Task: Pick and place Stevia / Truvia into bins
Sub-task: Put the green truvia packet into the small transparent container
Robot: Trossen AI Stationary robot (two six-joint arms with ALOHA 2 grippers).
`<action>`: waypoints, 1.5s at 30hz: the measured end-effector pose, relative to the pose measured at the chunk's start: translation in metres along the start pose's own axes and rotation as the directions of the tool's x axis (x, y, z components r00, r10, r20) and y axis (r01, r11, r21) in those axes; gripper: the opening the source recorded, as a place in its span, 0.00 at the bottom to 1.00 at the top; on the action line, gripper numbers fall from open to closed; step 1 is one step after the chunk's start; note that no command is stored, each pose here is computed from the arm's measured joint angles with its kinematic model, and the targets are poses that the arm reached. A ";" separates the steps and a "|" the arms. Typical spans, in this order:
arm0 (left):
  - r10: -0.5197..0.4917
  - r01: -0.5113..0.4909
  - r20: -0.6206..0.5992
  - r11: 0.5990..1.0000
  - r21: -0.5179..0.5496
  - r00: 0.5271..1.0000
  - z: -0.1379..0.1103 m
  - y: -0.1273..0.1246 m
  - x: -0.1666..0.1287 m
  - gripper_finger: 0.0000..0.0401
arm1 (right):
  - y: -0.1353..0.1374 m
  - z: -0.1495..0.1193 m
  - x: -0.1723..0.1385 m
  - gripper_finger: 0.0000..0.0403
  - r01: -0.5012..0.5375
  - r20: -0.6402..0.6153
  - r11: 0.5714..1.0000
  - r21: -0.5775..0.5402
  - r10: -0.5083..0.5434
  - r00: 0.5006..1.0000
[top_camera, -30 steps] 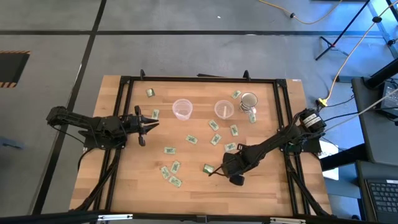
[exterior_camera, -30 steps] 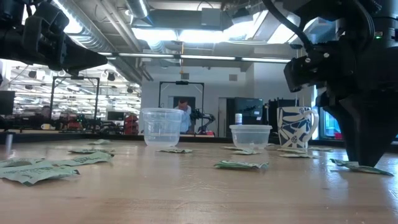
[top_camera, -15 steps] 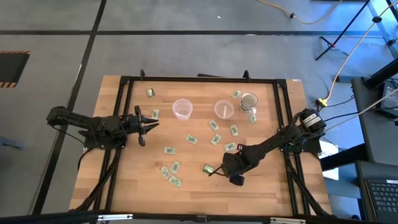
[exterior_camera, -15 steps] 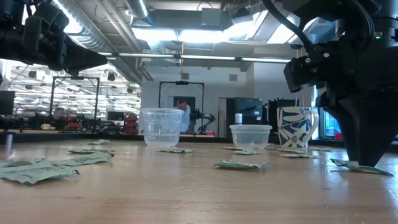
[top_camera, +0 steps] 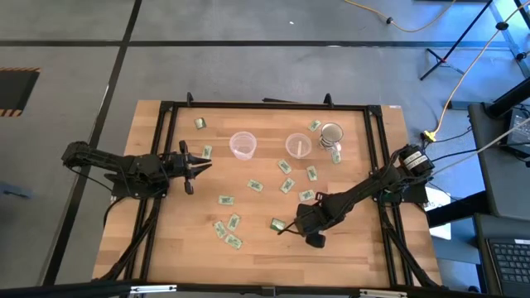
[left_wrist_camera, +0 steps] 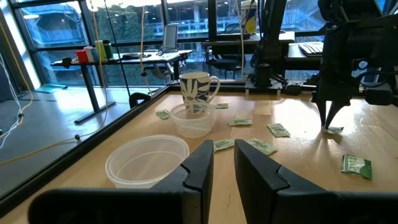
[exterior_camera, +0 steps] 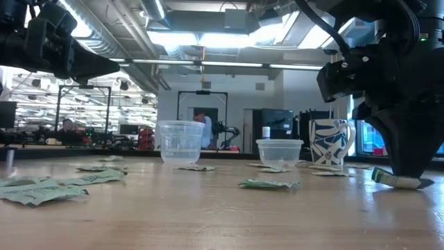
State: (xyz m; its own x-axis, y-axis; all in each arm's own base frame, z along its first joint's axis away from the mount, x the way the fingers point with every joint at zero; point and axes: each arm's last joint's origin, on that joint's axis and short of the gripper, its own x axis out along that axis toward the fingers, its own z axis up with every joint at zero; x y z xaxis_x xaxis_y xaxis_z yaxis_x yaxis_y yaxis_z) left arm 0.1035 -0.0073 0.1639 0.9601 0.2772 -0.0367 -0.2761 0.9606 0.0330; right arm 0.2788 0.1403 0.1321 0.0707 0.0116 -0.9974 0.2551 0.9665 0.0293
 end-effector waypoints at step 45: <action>0.000 0.000 -0.001 1.000 0.000 1.000 0.000 0.000 0.000 0.15 | -0.001 0.001 -0.021 0.00 -0.010 0.071 0.999 -0.032 0.012 0.997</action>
State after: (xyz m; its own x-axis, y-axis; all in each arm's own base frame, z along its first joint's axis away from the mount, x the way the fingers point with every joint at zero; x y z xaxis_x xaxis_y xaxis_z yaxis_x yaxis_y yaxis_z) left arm 0.1035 -0.0073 0.1638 0.9601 0.2772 -0.0373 -0.2760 0.9606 0.0334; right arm 0.2783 0.1384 0.1528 0.1421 0.0053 -0.9898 0.2232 0.9741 0.0372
